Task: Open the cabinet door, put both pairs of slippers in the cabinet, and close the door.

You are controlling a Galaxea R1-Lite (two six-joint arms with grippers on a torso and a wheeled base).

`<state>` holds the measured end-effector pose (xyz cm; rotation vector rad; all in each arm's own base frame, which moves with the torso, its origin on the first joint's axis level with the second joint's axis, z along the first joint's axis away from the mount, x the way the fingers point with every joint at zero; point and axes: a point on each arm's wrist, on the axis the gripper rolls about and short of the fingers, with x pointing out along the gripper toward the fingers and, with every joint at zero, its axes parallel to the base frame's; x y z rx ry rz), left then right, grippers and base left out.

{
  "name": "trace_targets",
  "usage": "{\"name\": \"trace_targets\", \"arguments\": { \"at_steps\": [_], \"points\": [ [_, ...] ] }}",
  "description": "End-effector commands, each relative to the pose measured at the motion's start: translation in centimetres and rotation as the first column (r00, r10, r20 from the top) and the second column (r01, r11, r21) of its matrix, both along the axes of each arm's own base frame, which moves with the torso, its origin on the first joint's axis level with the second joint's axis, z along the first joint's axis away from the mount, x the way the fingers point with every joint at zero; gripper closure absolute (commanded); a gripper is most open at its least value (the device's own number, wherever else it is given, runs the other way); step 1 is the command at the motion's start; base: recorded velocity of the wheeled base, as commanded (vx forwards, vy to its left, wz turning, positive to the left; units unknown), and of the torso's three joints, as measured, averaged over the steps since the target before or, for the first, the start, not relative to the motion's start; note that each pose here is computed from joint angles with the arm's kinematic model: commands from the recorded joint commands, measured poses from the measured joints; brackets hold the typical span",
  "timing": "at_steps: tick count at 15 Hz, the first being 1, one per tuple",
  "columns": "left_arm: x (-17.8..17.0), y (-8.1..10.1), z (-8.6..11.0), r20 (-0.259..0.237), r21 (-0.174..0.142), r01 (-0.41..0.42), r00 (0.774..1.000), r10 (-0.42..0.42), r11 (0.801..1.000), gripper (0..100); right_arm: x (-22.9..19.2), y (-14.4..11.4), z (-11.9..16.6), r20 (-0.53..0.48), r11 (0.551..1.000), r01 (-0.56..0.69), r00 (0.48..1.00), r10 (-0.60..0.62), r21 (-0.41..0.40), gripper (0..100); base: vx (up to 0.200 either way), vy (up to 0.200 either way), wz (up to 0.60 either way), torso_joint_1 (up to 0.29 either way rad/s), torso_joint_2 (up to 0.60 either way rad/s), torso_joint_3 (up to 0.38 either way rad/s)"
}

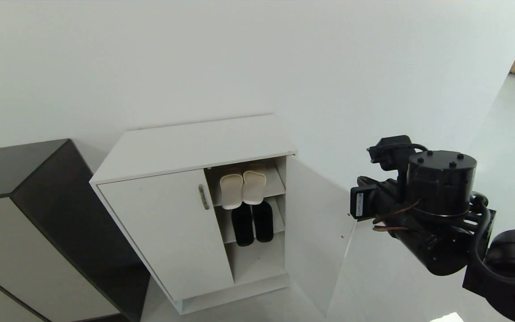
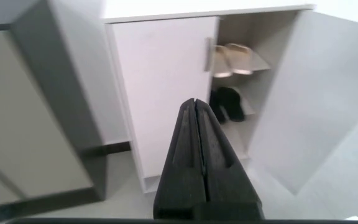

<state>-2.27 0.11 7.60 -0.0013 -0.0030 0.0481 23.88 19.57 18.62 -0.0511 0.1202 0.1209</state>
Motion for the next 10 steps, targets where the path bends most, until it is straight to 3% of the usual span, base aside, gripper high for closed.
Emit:
{"name": "trace_targets", "arguments": {
  "at_steps": [1, 5, 10],
  "points": [
    [0.0, 0.0, 0.0, 0.002, 0.0, -0.001, 1.0, 0.001, 1.0, 100, 1.5, -1.0, 0.3, 0.009, 0.999, 0.042, 0.999, -0.042, 0.005, 100, 0.0, 0.0, 0.0, 0.0, 0.0, 0.0],
    [0.0, 0.0, 0.0, 0.0, 0.0, -0.001, 1.0, 0.001, 1.0, 100, 5.9, -3.1, 0.5, -0.005, 0.989, 0.147, 0.989, -0.147, 0.007, 100, 0.0, 0.0, 0.0, 0.0, 0.0, 0.0],
    [0.0, 0.0, 0.0, 0.002, 0.0, -0.001, 1.0, 0.001, 1.0, 100, 10.9, -3.3, -1.0, -0.113, 0.987, 0.126, 0.987, -0.114, 0.101, 100, 0.0, 0.0, 0.0, 0.0, 0.0, 0.0]
  ]
}}
